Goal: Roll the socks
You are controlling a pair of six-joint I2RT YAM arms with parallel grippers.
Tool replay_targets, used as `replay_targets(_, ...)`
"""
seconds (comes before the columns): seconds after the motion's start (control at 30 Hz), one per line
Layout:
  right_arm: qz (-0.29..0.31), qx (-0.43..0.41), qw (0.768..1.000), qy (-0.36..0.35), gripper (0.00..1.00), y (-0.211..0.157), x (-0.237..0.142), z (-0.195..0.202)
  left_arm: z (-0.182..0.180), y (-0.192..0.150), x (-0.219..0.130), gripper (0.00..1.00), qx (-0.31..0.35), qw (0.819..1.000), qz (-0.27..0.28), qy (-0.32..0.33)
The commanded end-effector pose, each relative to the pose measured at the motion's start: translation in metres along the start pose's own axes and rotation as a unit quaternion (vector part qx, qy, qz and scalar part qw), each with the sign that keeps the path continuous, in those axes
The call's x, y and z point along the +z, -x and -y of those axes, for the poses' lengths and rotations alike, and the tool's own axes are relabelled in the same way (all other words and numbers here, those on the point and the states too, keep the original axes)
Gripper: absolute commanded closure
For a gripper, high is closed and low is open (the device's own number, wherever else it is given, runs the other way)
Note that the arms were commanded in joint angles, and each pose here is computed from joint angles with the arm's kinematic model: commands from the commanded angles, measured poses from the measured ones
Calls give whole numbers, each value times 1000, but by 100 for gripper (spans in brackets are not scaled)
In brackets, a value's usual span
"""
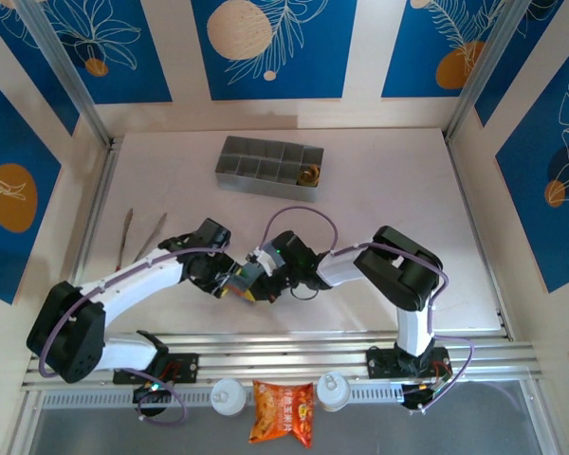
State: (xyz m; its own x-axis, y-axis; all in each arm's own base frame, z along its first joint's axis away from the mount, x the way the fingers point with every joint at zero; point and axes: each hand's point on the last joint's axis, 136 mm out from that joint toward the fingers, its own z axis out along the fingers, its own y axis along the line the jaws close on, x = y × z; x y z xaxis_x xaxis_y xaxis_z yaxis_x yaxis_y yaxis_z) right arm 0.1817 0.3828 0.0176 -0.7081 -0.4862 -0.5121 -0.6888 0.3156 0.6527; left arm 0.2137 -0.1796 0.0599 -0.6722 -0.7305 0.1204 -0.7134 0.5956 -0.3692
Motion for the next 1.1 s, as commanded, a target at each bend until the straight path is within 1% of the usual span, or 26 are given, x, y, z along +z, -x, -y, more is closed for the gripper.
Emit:
replay_targets(0.0, -193, 223, 948, -117, 100, -150, -16, 62, -3, 0, 10, 53, 44, 999, 4, 3)
replay_targets(0.13, -184, 252, 943, -114, 100, -149, -19, 66, -11, -4, 19, 54, 41, 999, 1, 5)
replay_targets(0.23, -189, 264, 939, -115, 100, -151, -20, 69, -18, -5, 20, 54, 40, 999, 4, 17)
replay_targets(0.3, -193, 272, 936, -115, 100, -150, -20, 71, -20, -6, 21, 52, 40, 999, 6, 17)
replay_targets(0.53, -201, 287, 930, -110, 100, -148, -17, 73, -11, -14, 38, 51, 41, 999, -2, 12)
replay_targets(0.6, -202, 293, 928, -112, 100, -148, -17, 75, -11, -17, 45, 51, 40, 999, -6, 21)
replay_targets(0.7, -202, 294, 927, -113, 100, -145, -16, 77, -25, -18, 52, 54, 29, 998, -4, 52)
replay_targets(0.73, -202, 293, 928, -114, 100, -145, -16, 77, -29, -17, 53, 56, 25, 998, -2, 60)
replay_targets(0.77, -202, 289, 928, -116, 100, -143, -16, 78, -37, -16, 55, 62, 15, 997, 0, 78)
replay_targets(0.8, -202, 283, 930, -117, 100, -142, -16, 78, -45, -16, 57, 71, 8, 995, -1, 97)
replay_targets(0.83, -202, 271, 934, -119, 100, -140, -15, 78, -55, -17, 58, 82, -2, 993, -2, 122)
replay_targets(0.87, -200, 249, 940, -124, 100, -136, -15, 77, -69, -19, 57, 92, -18, 987, -7, 158)
replay_targets(0.9, -196, 220, 947, -130, 100, -130, -15, 75, -80, -22, 56, 100, -27, 981, -15, 190)
replay_targets(0.93, -188, 189, 954, -135, 99, -123, -15, 72, -89, -25, 53, 100, -33, 975, -21, 220)
replay_targets(0.97, -175, 146, 964, -137, 94, -112, -15, 66, -98, -28, 49, 100, -37, 967, -27, 251)
replay_targets(1.07, -123, 23, 983, -137, 75, -80, -19, 42, -111, -32, 40, 100, -51, 951, -27, 304)
